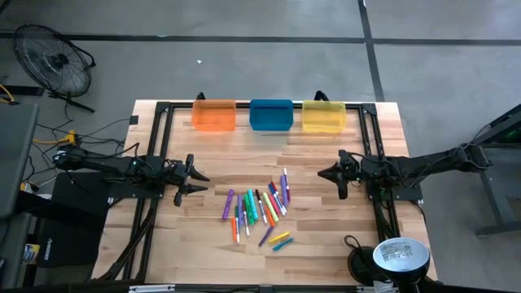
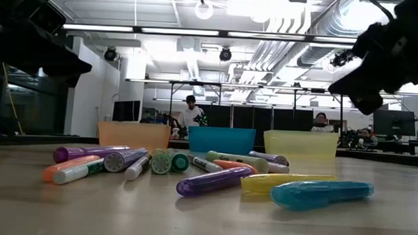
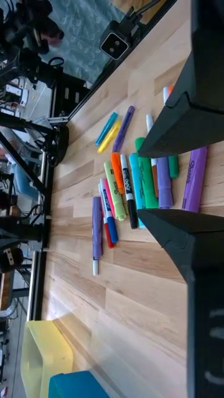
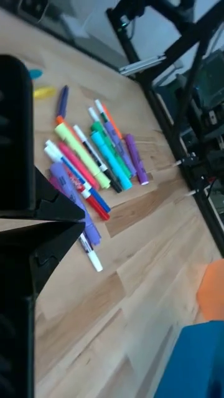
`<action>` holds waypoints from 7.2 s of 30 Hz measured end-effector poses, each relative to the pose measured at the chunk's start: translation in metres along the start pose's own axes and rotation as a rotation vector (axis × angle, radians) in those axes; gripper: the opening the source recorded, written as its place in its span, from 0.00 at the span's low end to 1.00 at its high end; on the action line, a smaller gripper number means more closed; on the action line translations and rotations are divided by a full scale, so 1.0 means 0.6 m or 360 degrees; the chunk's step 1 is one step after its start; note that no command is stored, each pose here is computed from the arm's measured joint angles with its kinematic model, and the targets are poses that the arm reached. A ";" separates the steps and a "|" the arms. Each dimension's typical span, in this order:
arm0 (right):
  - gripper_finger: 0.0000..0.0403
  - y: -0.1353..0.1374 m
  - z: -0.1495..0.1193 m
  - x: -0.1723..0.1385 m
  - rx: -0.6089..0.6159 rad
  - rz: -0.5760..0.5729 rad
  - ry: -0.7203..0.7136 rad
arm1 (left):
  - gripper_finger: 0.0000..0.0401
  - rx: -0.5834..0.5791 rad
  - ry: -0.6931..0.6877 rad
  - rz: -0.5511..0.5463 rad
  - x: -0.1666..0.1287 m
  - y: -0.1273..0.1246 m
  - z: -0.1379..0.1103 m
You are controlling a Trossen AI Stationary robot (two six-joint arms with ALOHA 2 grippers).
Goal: Pick & Place Markers
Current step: Put the blue pen into the blue bin
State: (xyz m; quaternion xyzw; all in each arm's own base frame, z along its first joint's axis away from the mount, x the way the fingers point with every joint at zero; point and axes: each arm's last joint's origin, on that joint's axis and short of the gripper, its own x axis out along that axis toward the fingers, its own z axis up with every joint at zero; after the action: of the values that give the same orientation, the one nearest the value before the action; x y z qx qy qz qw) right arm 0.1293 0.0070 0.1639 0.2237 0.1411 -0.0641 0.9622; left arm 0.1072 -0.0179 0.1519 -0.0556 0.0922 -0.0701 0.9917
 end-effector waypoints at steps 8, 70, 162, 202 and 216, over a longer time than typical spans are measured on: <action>0.01 0.040 0.069 0.013 0.0085 0.0001 0.0082 | 0.35 0.0000 0.0000 0.0000 0.000 0.000 0.000; 0.31 0.369 -0.009 0.255 -0.0878 0.0336 0.1571 | 0.35 0.0000 0.0000 0.0001 0.000 0.000 0.000; 0.07 0.362 -0.098 0.352 -0.0820 0.0039 0.1666 | 0.35 -0.0001 0.0004 0.0000 0.000 0.000 0.000; 0.07 0.029 0.357 0.422 -0.0867 -0.0588 0.1437 | 0.35 -0.0001 0.0003 0.0000 0.000 0.000 0.000; 0.08 -0.167 0.421 0.388 -0.0974 -0.0718 0.1453 | 0.35 0.0000 0.0004 -0.0001 0.000 0.000 0.000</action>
State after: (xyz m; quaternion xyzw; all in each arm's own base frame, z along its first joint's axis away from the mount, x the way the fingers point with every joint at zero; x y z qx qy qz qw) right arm 0.3937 -0.2096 0.2701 -0.0946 0.5968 -0.1205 0.7876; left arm 0.1072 -0.0180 0.1517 -0.0557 0.0936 -0.0704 0.9916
